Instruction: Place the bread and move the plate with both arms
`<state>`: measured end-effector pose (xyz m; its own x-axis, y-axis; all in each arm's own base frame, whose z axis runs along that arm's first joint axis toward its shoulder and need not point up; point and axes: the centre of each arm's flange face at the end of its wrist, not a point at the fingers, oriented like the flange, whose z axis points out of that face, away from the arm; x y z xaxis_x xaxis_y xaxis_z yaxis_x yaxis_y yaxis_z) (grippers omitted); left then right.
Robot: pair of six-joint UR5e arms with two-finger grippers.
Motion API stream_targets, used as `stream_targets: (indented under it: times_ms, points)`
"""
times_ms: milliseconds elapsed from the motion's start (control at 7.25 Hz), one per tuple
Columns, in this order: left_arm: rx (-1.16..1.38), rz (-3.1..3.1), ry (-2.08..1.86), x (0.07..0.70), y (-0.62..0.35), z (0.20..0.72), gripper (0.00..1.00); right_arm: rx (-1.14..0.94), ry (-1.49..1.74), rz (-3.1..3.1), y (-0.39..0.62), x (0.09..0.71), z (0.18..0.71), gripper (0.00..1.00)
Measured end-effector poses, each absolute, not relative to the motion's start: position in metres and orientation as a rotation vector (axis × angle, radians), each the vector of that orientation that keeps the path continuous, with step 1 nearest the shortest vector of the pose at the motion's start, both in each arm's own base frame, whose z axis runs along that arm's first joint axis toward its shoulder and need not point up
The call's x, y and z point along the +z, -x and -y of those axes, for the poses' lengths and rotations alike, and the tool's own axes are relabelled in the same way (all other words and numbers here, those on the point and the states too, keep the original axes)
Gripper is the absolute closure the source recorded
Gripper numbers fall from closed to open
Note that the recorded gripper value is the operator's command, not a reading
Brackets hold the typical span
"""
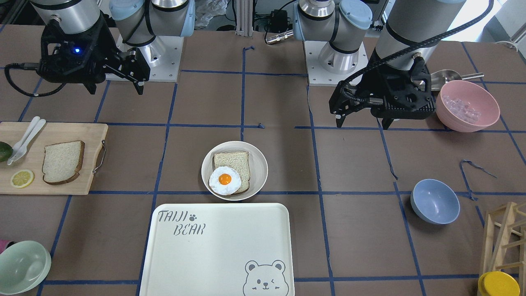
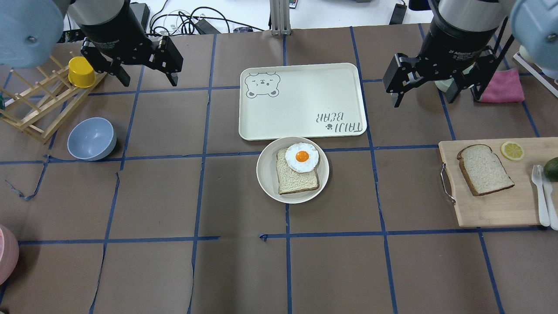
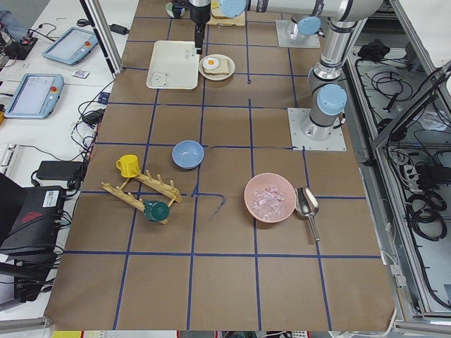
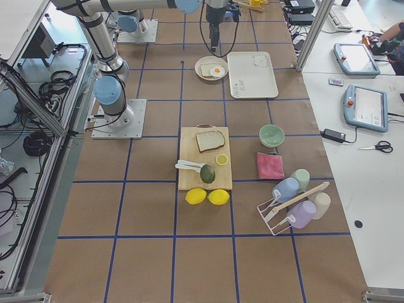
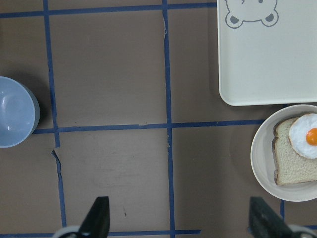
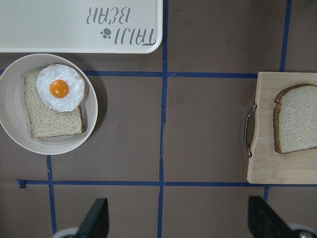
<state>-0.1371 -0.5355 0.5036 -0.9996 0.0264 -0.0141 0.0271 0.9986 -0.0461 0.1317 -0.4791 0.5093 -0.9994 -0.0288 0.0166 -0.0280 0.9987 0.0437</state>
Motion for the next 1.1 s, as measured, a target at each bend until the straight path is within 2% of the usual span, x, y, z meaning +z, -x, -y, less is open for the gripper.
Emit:
stream_targets:
  times_ms: [1103]
  points:
    - [-0.068, -3.127, -0.038, 0.502, 0.135, 0.536, 0.0, -0.065, -0.02, 3.111, -0.119, 0.504, 0.488, 0.0]
